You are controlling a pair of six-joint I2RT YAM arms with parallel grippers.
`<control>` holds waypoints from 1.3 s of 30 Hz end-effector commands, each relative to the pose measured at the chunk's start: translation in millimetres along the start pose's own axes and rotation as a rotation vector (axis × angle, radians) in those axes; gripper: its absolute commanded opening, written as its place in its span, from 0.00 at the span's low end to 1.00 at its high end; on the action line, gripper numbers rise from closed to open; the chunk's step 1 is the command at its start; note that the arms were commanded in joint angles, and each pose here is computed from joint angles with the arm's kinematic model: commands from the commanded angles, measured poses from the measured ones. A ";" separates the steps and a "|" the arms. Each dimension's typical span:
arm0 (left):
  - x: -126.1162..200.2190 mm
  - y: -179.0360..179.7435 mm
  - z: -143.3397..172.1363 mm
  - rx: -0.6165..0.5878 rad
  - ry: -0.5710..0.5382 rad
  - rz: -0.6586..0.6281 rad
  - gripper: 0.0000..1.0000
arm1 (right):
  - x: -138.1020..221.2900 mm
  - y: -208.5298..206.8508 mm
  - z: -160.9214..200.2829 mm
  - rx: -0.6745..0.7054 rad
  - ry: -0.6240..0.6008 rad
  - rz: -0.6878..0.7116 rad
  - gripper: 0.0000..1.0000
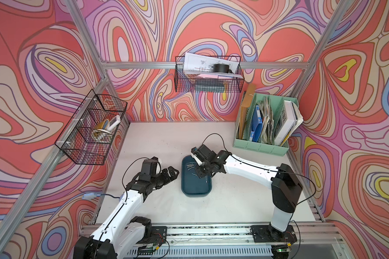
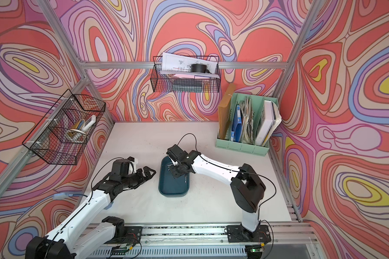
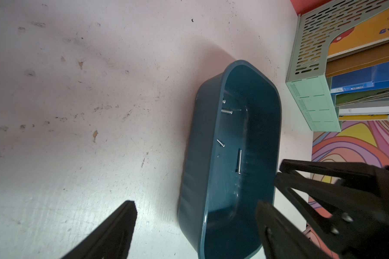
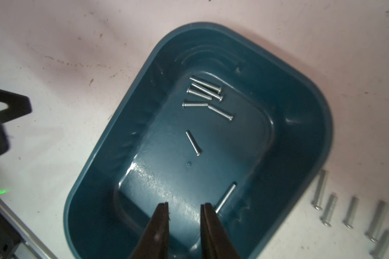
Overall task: Take out the screws from the storage box
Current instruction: Pick up the screw from the storage box.
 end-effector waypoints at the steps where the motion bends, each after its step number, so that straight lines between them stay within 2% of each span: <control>1: 2.3 -8.1 -3.0 -0.026 -0.007 0.021 0.89 | -28.2 -2.7 5.4 0.068 0.073 0.014 0.29; 7: 4.0 -6.6 -2.3 -0.027 -0.018 0.018 0.89 | -51.6 -2.8 5.0 0.125 0.111 0.015 0.37; 14: 3.6 -6.5 -1.7 -0.024 -0.015 0.019 0.89 | -67.5 -10.4 4.6 0.133 0.141 0.032 0.36; 22: 5.0 -6.7 -1.9 -0.024 -0.018 0.019 0.89 | -80.8 -16.9 12.2 0.111 0.171 0.026 0.24; 39: 8.3 -6.9 -0.8 -0.025 -0.022 0.018 0.89 | -102.3 -15.3 31.5 0.056 0.224 -0.005 0.13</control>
Point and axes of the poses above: each gripper's point midway between its finger pads, its own x axis back along the fingers, its own y axis along the line the jaws close on, z = x × y, the point moved 3 cm from there along x, back along the fingers
